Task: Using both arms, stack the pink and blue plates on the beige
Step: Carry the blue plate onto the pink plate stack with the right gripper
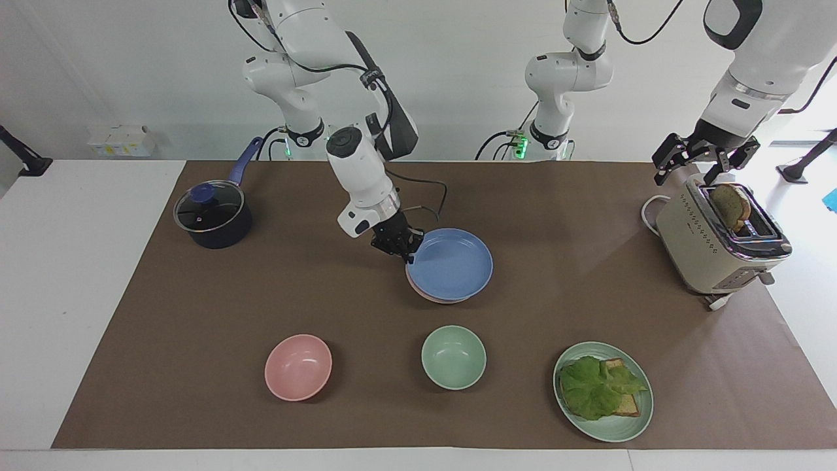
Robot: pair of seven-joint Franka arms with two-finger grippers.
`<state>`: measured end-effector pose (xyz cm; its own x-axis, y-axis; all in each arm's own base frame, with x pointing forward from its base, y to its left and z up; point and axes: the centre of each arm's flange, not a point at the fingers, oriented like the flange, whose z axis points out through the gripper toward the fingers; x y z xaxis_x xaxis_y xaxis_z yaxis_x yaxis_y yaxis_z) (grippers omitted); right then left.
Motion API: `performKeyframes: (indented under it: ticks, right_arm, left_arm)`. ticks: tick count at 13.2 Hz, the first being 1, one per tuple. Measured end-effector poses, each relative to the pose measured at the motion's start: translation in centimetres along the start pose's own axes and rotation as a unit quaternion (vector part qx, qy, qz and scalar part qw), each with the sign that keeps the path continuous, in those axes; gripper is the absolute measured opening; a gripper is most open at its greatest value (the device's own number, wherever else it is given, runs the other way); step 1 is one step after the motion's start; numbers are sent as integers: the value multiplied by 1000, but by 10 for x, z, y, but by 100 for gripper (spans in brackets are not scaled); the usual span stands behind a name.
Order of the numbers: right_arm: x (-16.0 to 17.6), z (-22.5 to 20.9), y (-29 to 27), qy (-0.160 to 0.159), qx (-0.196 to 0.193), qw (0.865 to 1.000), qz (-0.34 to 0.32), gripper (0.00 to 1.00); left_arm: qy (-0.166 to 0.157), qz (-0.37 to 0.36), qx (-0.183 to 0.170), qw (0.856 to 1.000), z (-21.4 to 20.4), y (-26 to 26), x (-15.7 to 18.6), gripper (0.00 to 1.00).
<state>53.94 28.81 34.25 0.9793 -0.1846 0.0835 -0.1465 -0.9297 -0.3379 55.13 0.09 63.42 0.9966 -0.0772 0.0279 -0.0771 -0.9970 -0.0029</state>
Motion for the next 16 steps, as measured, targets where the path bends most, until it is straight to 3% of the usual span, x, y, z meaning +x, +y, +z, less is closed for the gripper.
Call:
performKeyframes:
  ticks: [9, 11, 16]
  right_arm:
    - [-6, 17, 2, -13, -8, 1000, 0, 4]
    - [-10, 20, 0, -20, -11, 1000, 2, 12]
    - [-20, 24, -2, -50, -23, 998, 9, 14]
  left_arm:
    - [0, -4, 0, 1000, 0, -5, -1, 100]
    - [0, -4, 0, 1000, 0, -5, -1, 100]
    - [0, -4, 0, 1000, 0, -5, -1, 100]
